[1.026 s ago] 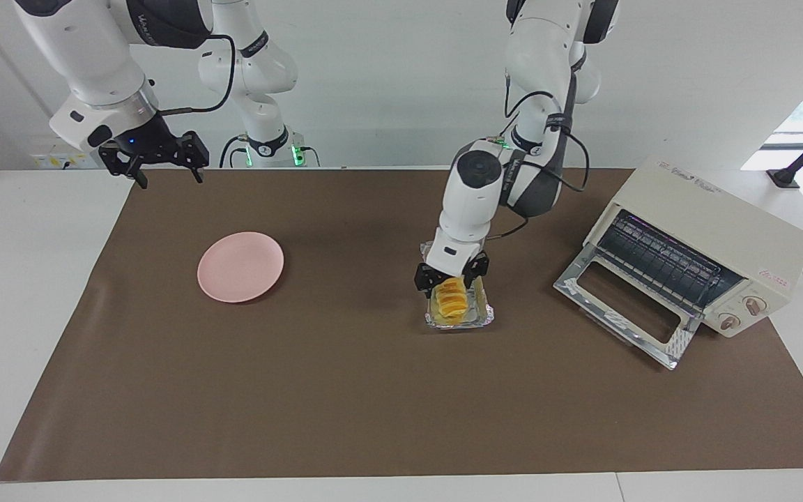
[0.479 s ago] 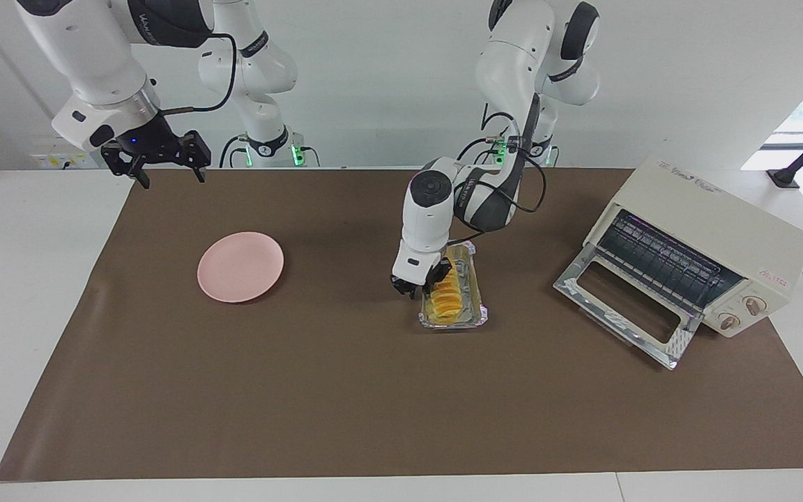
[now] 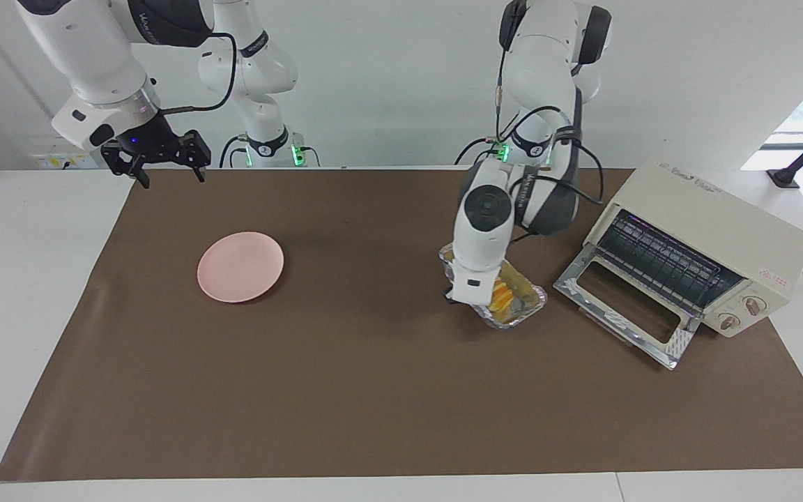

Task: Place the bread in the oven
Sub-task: 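Lift the foil tray with the left gripper and carry it to the oven, then push the foil tray into the oven and open the left gripper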

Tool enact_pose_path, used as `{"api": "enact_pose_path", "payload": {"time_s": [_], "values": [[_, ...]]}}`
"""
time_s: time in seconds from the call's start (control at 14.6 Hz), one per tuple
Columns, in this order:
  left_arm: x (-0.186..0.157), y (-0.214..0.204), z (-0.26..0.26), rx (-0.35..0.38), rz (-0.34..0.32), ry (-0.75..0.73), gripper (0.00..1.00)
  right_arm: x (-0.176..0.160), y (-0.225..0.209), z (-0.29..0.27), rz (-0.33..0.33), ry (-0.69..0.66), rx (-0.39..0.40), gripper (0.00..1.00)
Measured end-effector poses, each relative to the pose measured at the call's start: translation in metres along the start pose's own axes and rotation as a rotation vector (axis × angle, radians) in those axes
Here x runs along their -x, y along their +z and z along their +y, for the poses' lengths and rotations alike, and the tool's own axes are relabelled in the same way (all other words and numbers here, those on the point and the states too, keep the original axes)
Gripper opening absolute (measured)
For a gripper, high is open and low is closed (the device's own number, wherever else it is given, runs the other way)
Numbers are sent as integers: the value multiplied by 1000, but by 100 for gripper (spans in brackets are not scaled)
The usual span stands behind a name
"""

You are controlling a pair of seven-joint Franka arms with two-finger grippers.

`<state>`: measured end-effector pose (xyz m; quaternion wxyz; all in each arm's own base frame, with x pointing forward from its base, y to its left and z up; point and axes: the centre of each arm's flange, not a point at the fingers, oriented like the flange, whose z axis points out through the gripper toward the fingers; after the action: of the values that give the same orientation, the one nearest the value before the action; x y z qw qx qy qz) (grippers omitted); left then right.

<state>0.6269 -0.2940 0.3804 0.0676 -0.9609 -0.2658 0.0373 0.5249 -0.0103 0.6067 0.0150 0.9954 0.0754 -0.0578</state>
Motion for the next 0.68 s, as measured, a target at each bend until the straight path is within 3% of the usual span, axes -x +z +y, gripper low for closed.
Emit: {"api": "enact_pose_path", "payload": {"time_s": [0.21, 0.34, 0.68], "values": [[-73, 1, -62, -95, 42, -102, 2, 0, 0, 0, 0, 0, 0, 100], [-111, 6, -104, -150, 31, -95, 2, 0, 0, 0, 0, 0, 0, 100], [-189, 11, -208, -158, -39, -25, 2, 0, 0, 0, 0, 0, 0, 100]]}}
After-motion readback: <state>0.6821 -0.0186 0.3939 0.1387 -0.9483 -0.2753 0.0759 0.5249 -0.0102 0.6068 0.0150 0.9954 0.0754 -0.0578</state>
